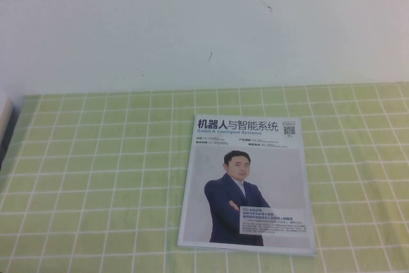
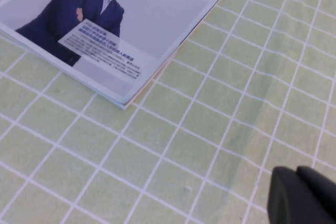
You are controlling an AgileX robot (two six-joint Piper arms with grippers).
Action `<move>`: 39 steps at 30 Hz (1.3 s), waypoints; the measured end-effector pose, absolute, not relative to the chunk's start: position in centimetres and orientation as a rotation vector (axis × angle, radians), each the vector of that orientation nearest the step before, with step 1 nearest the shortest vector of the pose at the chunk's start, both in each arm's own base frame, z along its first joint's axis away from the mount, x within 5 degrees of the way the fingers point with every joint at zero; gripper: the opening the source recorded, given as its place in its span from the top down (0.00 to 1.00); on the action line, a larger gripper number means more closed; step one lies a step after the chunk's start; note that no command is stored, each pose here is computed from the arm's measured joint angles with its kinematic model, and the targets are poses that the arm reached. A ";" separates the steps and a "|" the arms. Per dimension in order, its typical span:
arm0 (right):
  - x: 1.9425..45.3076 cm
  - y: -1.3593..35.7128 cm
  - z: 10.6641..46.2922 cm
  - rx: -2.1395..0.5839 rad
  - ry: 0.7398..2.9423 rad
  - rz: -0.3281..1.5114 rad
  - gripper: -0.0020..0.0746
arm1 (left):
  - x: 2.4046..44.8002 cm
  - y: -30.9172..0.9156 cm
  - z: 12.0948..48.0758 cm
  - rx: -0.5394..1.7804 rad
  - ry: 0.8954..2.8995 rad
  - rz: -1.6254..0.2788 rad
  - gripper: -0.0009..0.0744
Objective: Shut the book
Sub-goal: 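Close the open booklet and leave it lying on the table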
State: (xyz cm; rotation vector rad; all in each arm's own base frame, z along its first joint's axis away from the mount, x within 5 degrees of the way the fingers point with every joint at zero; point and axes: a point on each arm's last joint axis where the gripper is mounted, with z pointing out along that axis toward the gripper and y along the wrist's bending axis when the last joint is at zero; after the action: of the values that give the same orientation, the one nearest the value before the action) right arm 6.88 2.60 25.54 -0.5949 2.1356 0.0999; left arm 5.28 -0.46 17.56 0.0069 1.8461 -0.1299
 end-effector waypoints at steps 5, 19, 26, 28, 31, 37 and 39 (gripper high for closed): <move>6.9 2.6 25.5 -0.595 2.136 0.100 0.98 | 5.3 -0.5 17.6 0.026 1.844 -0.121 0.99; 6.9 2.6 25.5 -0.594 2.136 0.102 0.98 | 5.3 -0.1 17.6 -0.051 1.842 -0.067 0.99; 6.9 2.6 25.5 -0.594 2.136 0.102 0.98 | 5.3 -0.1 17.6 -0.051 1.842 -0.065 0.99; 6.9 2.6 25.5 -0.594 2.136 0.102 0.98 | 5.3 -0.1 17.6 -0.051 1.842 -0.065 0.99; 6.9 2.6 25.5 -0.594 2.136 0.102 0.98 | 5.3 -0.1 17.6 -0.051 1.842 -0.065 0.99; 6.9 2.6 25.5 -0.591 2.137 0.104 0.98 | 5.3 -0.1 17.6 -0.051 1.844 -0.065 0.99; 6.9 2.6 25.5 -0.589 2.137 0.105 0.98 | 5.3 -0.1 17.6 -0.051 1.844 -0.065 0.99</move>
State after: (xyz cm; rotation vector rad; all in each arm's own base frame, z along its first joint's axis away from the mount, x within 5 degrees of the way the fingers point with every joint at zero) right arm 6.88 2.62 25.54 -0.5888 2.1374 0.1048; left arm 5.28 -0.12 17.55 -0.0508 1.8440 -0.0650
